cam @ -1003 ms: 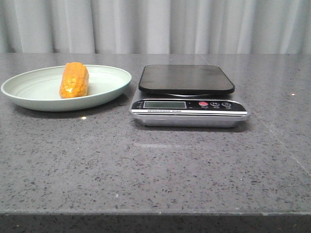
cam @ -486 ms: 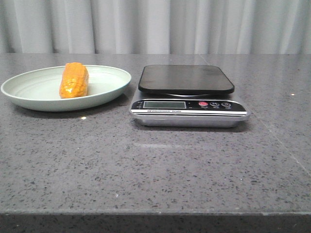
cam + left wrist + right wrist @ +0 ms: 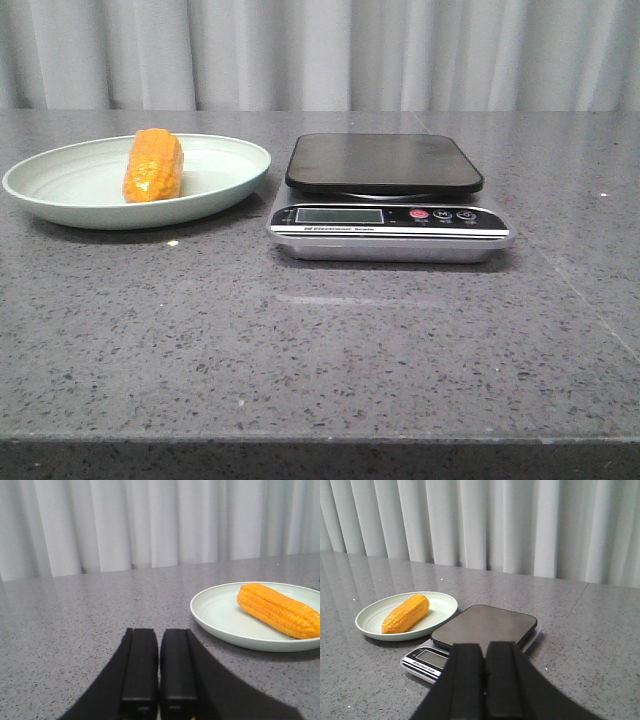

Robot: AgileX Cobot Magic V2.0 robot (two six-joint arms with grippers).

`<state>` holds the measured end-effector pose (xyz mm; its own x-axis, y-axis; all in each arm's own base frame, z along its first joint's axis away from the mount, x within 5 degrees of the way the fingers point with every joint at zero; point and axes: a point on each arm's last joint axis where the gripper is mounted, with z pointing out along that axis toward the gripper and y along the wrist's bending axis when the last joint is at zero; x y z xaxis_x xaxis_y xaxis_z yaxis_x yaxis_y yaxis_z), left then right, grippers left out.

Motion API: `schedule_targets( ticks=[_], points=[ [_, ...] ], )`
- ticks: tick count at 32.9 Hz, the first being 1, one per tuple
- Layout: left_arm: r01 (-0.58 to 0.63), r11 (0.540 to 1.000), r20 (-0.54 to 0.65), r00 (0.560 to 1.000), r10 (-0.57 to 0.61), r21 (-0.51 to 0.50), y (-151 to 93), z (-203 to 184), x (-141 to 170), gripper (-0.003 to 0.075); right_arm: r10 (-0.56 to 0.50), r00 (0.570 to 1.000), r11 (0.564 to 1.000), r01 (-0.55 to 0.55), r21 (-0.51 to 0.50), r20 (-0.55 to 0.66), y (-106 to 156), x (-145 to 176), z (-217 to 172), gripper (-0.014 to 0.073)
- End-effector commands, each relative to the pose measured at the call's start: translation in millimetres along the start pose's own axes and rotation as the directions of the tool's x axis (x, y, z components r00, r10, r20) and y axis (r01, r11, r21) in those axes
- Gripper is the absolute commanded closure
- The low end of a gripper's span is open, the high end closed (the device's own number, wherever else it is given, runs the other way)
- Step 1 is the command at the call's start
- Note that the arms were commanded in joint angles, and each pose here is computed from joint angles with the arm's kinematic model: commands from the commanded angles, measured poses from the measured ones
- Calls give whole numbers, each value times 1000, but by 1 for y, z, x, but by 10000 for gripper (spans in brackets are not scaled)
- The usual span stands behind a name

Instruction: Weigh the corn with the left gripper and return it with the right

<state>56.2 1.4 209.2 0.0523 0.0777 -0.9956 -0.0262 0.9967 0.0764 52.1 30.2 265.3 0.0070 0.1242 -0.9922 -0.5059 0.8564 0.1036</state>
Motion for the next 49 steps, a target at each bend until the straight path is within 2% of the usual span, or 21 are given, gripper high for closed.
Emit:
schedule_targets(
  ticks=[1,19,22,25,30,32,35,41,49],
  points=[
    [6,1000,102,995,-7,2,0,-2,-7,586,-18,996,1000,19,-5,92,1,-15,0,445],
    [6,1000,102,995,-7,2,0,-2,-7,586,-21,996,1000,21,6,85,1,-13,0,445],
    [6,1000,102,995,-7,2,0,-2,-7,586,-30,997,997,24,67,78,-4,-6,1,445],
    [6,1000,102,995,-7,2,0,-2,-7,586,-42,997,983,31,180,59,-12,5,2,445],
    [6,1000,102,995,-7,2,0,-2,-7,586,-52,998,921,38,388,26,-28,23,-1,445],
    [6,1000,102,995,-7,2,0,-2,-7,586,-58,998,897,38,440,32,-33,31,-2,445],
    [6,1000,101,995,-7,2,0,-2,-7,586,-75,995,884,39,466,58,-35,39,-6,445],
    [6,1000,101,995,-7,2,0,-2,-7,586,-106,988,886,41,462,116,-30,47,-16,445],
    [6,1000,99,995,-7,2,0,-2,-7,586,-103,989,886,41,462,109,-30,48,-16,445]
  ],
)
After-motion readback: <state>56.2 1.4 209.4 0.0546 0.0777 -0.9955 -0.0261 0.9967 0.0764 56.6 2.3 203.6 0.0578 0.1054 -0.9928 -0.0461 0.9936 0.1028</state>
